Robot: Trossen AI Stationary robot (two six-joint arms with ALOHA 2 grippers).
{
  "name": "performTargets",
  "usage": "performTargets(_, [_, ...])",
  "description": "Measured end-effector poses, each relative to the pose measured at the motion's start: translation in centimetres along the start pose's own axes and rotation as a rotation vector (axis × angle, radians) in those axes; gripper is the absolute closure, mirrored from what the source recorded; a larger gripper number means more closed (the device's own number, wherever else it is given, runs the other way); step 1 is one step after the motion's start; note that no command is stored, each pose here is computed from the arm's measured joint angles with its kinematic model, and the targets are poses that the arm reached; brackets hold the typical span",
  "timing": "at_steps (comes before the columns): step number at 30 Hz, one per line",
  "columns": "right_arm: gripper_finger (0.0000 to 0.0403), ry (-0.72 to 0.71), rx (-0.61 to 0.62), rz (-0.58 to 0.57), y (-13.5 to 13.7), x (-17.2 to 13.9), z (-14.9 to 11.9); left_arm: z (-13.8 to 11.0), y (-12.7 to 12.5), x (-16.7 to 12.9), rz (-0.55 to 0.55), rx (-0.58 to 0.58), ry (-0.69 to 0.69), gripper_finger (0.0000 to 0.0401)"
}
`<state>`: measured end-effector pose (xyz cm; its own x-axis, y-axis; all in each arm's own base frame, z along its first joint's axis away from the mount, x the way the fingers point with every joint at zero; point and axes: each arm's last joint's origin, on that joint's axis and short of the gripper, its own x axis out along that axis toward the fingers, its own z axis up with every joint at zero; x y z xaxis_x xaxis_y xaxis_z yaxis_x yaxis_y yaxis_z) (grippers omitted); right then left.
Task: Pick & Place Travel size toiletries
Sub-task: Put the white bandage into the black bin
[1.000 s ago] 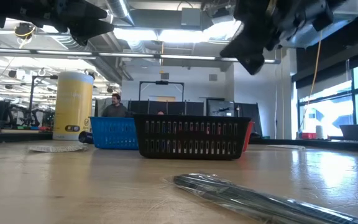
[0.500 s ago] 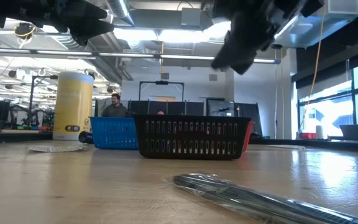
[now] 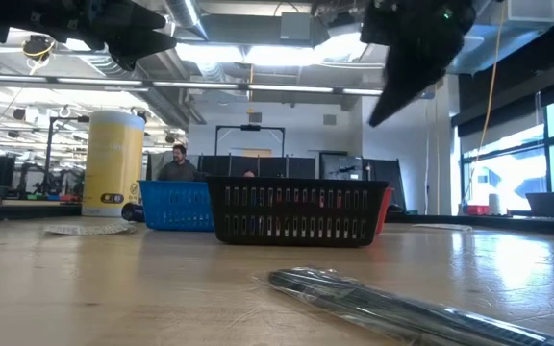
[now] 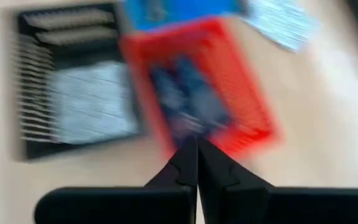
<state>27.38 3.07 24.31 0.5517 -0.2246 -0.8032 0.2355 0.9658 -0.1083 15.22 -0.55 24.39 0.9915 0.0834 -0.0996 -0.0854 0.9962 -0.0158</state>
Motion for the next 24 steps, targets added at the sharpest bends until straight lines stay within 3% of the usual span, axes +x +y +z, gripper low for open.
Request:
performTargets(5, [0.0403, 0.028, 0.086, -0.121, -3.9, -2.7, -0.7, 0.1, 0.1, 0.0, 0.041, -0.023, -0.013, 0.0189])
performTargets(9, [0.0403, -0.021, 0.162, -0.08, -6.9, -4.3, -0.5, 0.1, 0.6, 0.0, 0.214, -0.121, -0.026, 0.0189])
performTargets(12, [0.0403, -0.035, 0.196, -0.047, -8.8, -4.9, -0.5, 0.1, 0.8, 0.0, 0.272, -0.138, -0.035, 0.0189])
performTargets(19, [0.0403, -0.014, 0.268, -0.046, -12.5, -4.6, -1.0, 0.1, 0.8, 0.0, 0.275, -0.14, -0.032, 0.0189])
performTargets(24, [0.0403, 0.043, 0.338, -0.077, -14.6, -3.0, -3.2, 0.0, 0.8, 0.0, 0.275, -0.139, -0.03, 0.0189])
